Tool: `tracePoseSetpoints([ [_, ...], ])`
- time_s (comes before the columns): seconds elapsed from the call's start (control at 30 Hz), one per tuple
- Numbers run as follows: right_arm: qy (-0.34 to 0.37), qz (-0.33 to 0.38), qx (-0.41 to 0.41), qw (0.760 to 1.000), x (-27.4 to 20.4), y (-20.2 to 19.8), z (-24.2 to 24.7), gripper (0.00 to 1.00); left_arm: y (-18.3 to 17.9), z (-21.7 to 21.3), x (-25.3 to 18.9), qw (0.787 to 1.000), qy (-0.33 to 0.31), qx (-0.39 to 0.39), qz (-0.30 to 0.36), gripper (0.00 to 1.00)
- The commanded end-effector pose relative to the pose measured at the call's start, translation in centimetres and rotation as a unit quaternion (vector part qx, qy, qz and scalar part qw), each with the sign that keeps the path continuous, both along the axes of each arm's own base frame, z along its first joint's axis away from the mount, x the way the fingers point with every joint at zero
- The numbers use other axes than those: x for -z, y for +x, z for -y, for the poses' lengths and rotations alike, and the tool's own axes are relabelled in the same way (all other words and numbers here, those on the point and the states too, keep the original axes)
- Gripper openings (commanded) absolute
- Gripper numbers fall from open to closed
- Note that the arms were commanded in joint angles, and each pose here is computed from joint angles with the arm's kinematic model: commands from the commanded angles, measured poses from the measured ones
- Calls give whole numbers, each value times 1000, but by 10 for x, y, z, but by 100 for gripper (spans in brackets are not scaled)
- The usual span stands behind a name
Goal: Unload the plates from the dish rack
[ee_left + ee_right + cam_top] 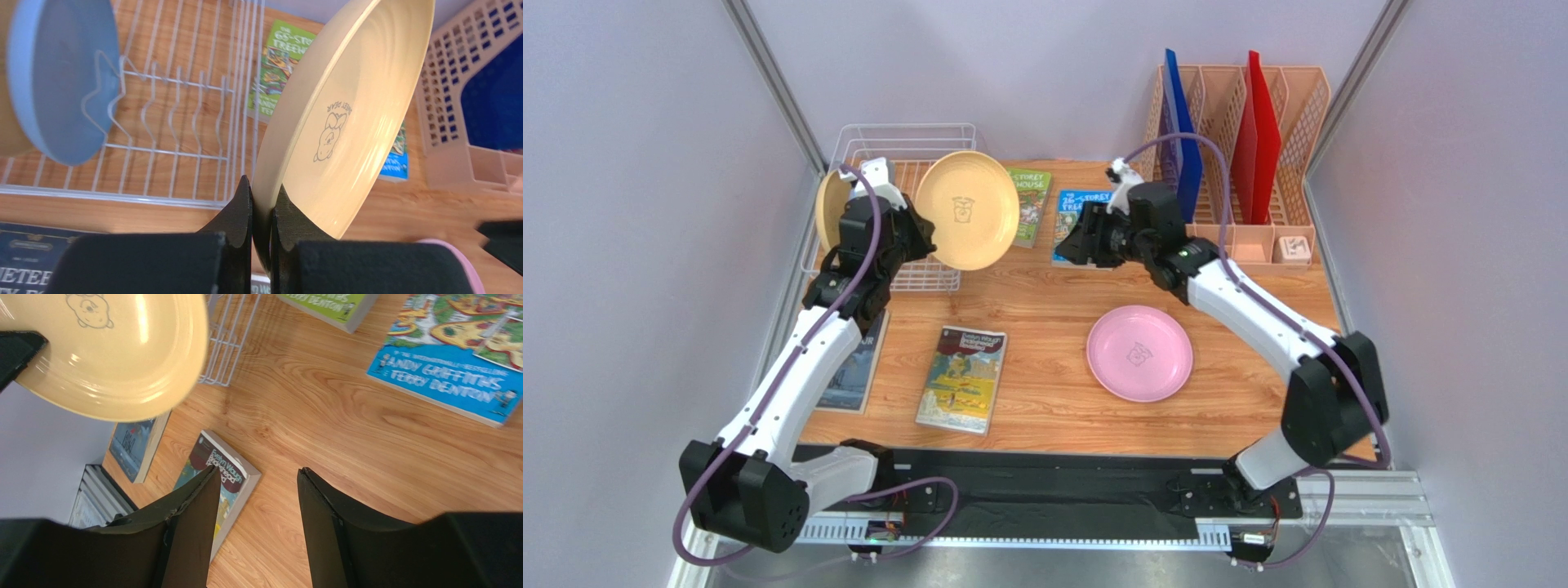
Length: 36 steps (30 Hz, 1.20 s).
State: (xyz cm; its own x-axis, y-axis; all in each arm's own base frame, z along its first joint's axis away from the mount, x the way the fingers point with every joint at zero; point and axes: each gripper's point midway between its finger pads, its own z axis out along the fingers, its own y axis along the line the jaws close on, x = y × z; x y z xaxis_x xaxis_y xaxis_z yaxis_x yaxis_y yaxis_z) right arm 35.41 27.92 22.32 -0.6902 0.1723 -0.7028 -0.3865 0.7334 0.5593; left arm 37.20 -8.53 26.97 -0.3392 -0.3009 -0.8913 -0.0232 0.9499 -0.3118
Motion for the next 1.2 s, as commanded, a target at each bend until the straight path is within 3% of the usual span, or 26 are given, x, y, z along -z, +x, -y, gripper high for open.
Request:
tracePoseSetpoints([
  [0.0,53,43,-53,996,-35,19,-48,55,-19,35,-23,993,-85,76,14,0],
  [0.33,103,46,-105,988,-34,27,-91,51,-35,66,-15,977,-153,151,1,0],
  [0.37,107,52,-107,987,-35,27,-93,48,-36,67,-12,976,-155,153,-2,0],
  [0.47,103,49,-105,988,-27,22,-90,20,-41,71,-5,972,-169,161,-9,0],
  [0.5,93,45,-97,990,-18,21,-84,7,-41,69,-3,974,-167,154,-12,0],
  [0.57,69,45,-75,994,-15,18,-71,0,-43,63,2,978,-156,140,-18,0],
  [0.73,-11,20,30,999,20,11,-7,0,-42,33,11,993,-88,83,-12,41],
  [0.8,-32,18,61,997,16,-2,20,0,-46,21,10,996,-69,64,0,69],
  [0.83,-50,16,88,995,19,-2,38,0,-46,11,12,998,-55,42,5,74],
  [0.9,-69,5,105,992,24,-24,66,0,-50,-5,12,999,-28,14,22,82],
  [1.07,-120,-83,222,964,61,-70,145,0,-59,-39,1,995,27,-49,81,83],
  [1.17,-96,-107,254,956,68,-97,161,0,-59,-57,-3,989,51,-89,106,84],
])
